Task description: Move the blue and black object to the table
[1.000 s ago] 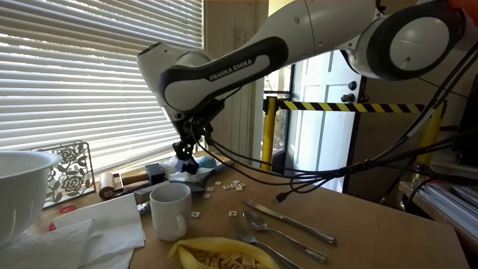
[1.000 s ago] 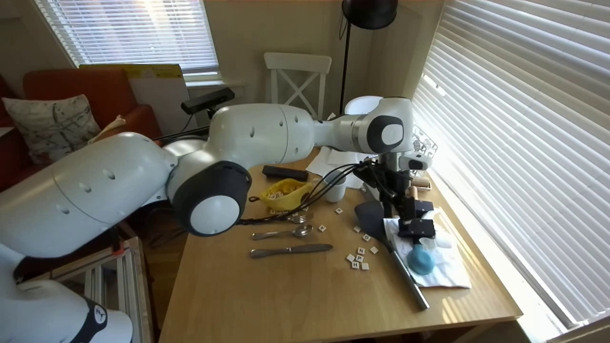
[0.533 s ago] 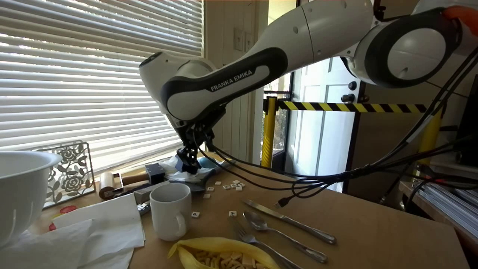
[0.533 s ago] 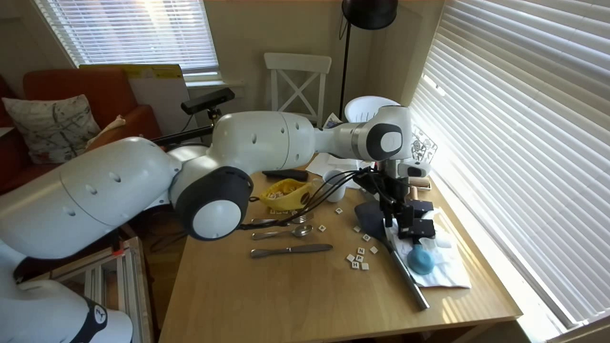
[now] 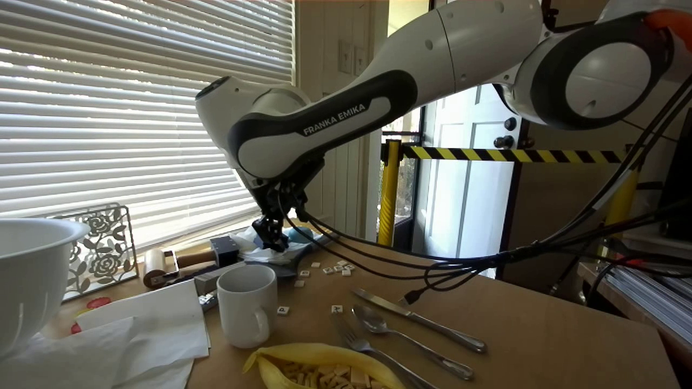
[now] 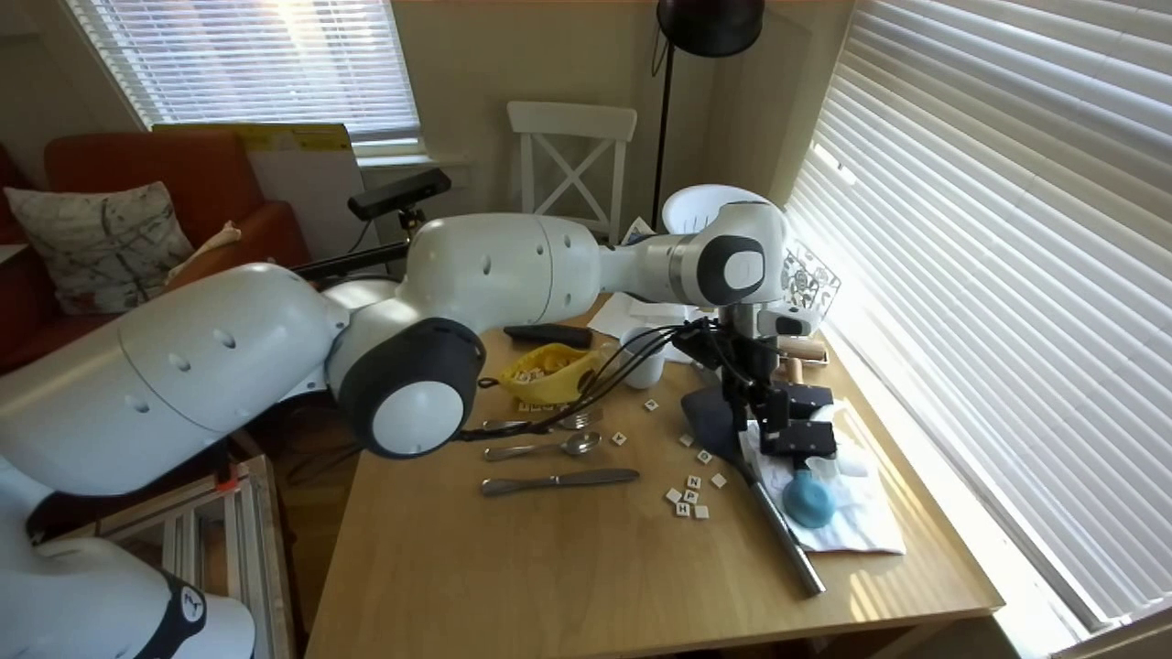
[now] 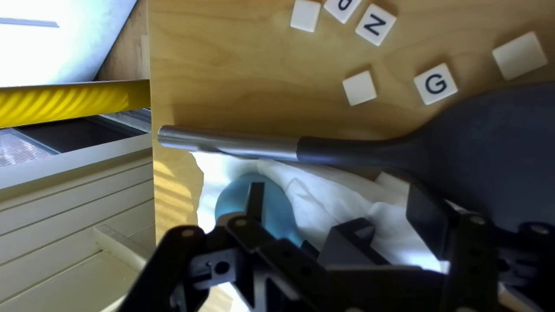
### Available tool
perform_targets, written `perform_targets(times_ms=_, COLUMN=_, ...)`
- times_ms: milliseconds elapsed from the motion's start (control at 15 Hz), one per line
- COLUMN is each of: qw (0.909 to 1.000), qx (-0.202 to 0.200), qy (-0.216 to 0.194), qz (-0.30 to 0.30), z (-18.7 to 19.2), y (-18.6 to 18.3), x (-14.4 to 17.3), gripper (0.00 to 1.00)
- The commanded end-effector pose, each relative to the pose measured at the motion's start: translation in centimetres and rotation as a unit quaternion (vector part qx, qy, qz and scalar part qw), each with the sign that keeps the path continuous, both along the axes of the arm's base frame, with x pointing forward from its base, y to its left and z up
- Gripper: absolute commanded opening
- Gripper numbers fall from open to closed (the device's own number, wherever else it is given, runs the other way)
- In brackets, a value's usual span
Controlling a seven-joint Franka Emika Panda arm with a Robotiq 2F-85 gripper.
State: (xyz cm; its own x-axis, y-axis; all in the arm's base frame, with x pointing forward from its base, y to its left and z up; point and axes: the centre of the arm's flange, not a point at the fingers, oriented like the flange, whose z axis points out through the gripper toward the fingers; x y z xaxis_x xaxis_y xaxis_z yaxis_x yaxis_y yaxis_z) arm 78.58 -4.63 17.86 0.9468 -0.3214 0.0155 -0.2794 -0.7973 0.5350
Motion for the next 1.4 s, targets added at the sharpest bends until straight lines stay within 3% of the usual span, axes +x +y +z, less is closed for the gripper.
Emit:
perform_targets(times_ms=0, qw=0.9996, qx=-0.017, qy=-0.010, qz=0.019, z=-0.1, y=1.1, x=5.5, gripper=0.86)
perform_targets(times_ms=267, qw=0.9986, qx=-0.039, qy=-0.023, qz=0.028, z=-0.4, y=1.4, x=6.1, gripper=0.91)
perform_targets(times_ms=600, qw=0.9960, qx=-0.067, qy=-0.040, qz=0.044, z=-1.8, y=0.6, x=6.6, gripper=0.88)
perform_targets(times_ms=733, qw=0.9947, qx=-0.073, qy=-0.048, qz=0.054, z=-2.4, y=0.6, x=6.8, gripper=0.67)
perform_targets(times_ms=1000, qw=0.9912, qx=-0.092, qy=-0.058, qz=0.074, z=-3.0, y=0.9, x=6.8, gripper=0.35)
perform_targets(times_ms=1333, qw=0.9887, qx=-0.106, qy=-0.064, qz=0.084, z=-2.7, y=1.0, x=6.7, gripper=0.00)
